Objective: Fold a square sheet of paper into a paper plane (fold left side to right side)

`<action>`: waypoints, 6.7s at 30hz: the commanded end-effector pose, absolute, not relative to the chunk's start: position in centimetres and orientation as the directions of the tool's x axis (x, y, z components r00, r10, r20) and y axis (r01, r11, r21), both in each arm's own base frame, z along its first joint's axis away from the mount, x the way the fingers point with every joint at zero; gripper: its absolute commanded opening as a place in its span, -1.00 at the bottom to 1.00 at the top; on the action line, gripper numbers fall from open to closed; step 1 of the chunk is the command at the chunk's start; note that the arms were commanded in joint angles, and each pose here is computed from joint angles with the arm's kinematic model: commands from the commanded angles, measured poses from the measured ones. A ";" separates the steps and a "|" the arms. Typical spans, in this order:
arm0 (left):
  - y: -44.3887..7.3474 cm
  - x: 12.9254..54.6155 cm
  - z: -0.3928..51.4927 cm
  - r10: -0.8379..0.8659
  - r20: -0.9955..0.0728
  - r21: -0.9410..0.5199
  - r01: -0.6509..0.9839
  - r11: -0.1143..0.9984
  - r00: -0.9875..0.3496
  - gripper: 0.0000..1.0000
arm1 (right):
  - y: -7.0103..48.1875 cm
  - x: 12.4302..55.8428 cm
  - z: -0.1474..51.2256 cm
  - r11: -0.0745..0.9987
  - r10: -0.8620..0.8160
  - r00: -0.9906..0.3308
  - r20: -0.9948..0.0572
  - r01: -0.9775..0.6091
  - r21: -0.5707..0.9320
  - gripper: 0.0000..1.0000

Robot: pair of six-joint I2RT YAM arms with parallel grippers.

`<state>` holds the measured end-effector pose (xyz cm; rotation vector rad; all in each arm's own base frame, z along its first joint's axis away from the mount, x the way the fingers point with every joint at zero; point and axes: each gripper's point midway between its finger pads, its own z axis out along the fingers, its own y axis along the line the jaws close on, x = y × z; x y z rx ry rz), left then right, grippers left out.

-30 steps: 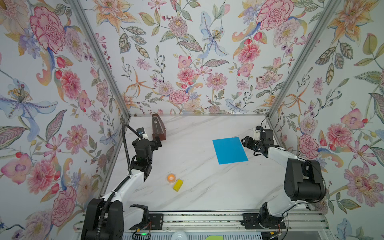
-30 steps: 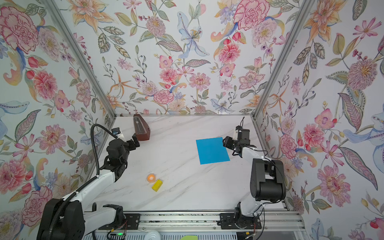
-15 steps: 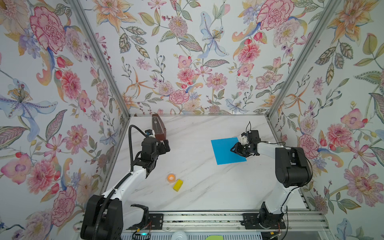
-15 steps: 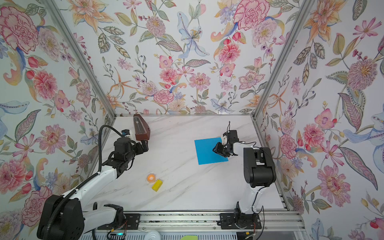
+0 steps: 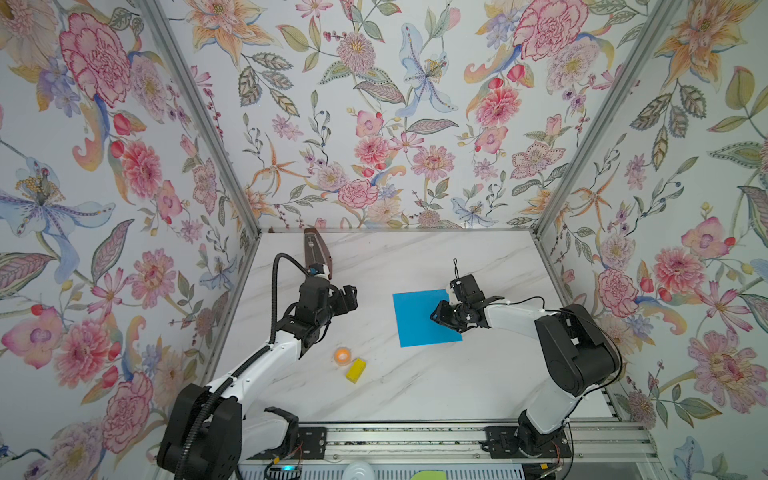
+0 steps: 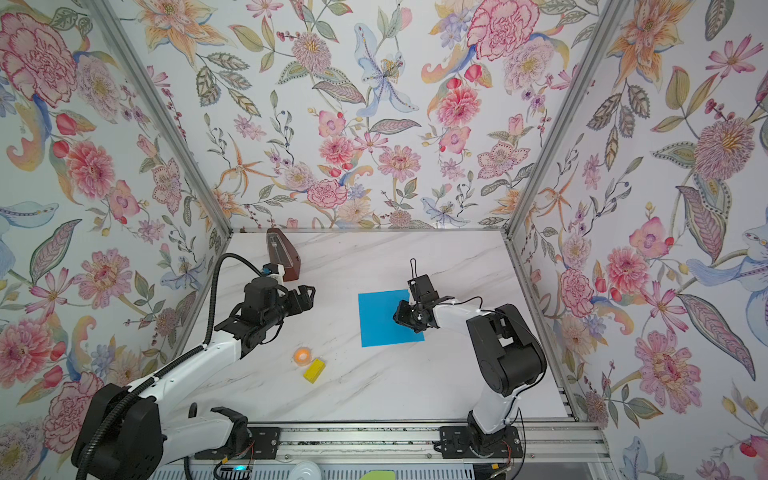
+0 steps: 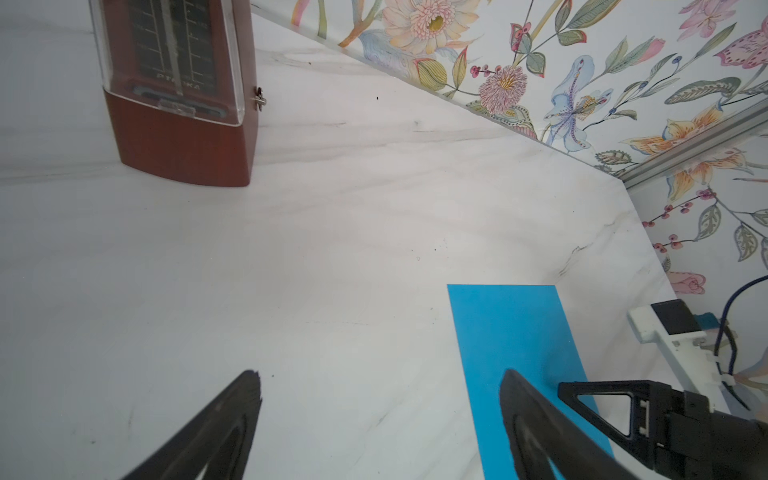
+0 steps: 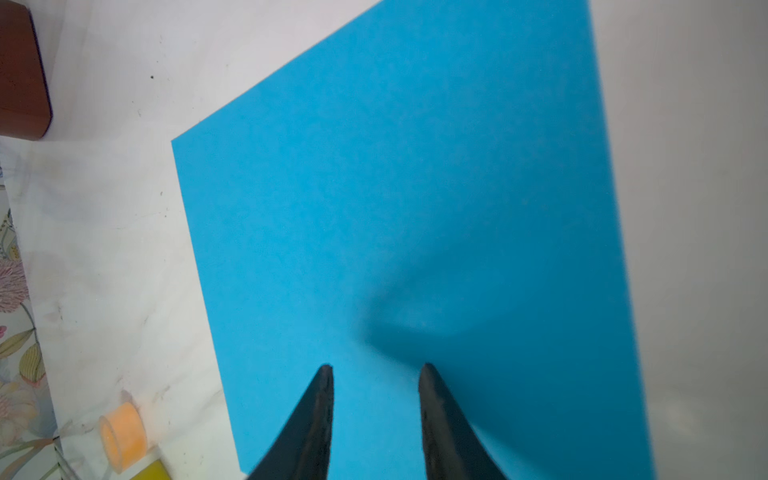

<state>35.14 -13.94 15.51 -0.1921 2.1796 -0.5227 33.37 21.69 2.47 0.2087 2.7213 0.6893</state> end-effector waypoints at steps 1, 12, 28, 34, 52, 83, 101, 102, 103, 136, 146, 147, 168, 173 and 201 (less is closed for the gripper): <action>-14.9 33.7 13.5 -0.330 -0.669 -0.456 0.018 0.890 -0.666 0.79 | 19.7 29.2 -1.5 0.901 0.329 -0.931 -0.158 0.260 0.347 -0.26; -19.9 32.7 10.8 -0.246 -0.606 -0.448 0.068 0.892 -0.757 0.31 | 23.6 30.0 2.4 0.868 0.288 -0.927 -0.239 0.148 0.474 -0.13; -27.7 32.5 6.4 -0.014 -0.473 -0.355 0.176 0.918 -0.881 -0.62 | 19.7 31.4 5.8 0.829 0.222 -0.965 -0.137 0.113 0.547 0.08; -29.2 32.0 4.9 0.043 -0.430 -0.351 0.211 0.912 -0.902 -0.89 | 18.3 31.4 4.7 0.884 0.169 -0.980 -0.108 0.102 0.455 0.22; -28.2 30.8 1.4 0.078 -0.341 -0.283 0.182 0.942 -0.937 -1.00 | 18.1 31.8 1.9 0.911 0.143 -0.989 -0.045 0.114 0.396 0.61; -26.3 29.3 -2.3 -0.048 -0.246 -0.298 0.029 0.954 -0.968 -1.00 | 26.5 26.7 3.9 0.464 0.220 -0.966 0.132 0.223 0.858 0.73; -25.4 29.7 -1.9 -0.051 -0.251 -0.283 0.022 0.959 -0.967 -1.00 | 18.8 30.6 1.5 0.554 0.344 -0.935 0.086 0.276 0.785 0.35; -25.3 29.8 -1.8 -0.052 -0.251 -0.282 0.022 0.959 -0.967 -1.00 | 18.5 30.8 1.4 0.566 0.345 -0.935 0.078 0.273 0.778 0.27; -25.3 29.7 -1.9 -0.051 -0.251 -0.282 0.022 0.959 -0.967 -1.00 | 18.3 31.0 1.2 0.579 0.347 -0.935 0.072 0.273 0.768 0.18; -26.1 33.2 8.2 -0.060 -0.538 -0.359 0.164 0.919 -0.841 -0.50 | 18.1 35.0 6.0 0.758 0.098 -0.971 -0.219 -0.070 0.648 -1.00; -25.1 33.0 23.9 -0.193 -0.861 -0.412 0.423 0.807 -0.470 0.16 | 18.6 34.7 20.1 0.818 -0.339 -0.607 -0.719 -0.568 0.094 -1.00; -25.0 32.7 25.1 -0.208 -0.881 -0.408 0.459 0.789 -0.425 0.20 | 18.8 34.4 21.5 0.803 -0.381 -0.549 -0.744 -0.595 0.028 -1.00; -27.9 25.0 38.3 -0.410 -0.910 -0.143 0.889 0.435 0.054 0.31 | 20.0 20.1 43.4 0.534 -0.121 0.217 -0.969 -0.808 -0.248 -1.00; -28.0 25.2 38.9 -0.420 -0.906 -0.145 0.888 0.436 0.058 0.34 | 20.0 19.2 44.3 0.527 -0.064 0.216 -0.974 -0.822 -0.217 -1.00; -27.1 23.9 39.7 -0.462 -0.882 -0.120 0.901 0.417 0.097 -0.53 | 19.7 18.7 44.6 0.533 -0.008 0.179 -0.984 -0.832 -0.156 -1.00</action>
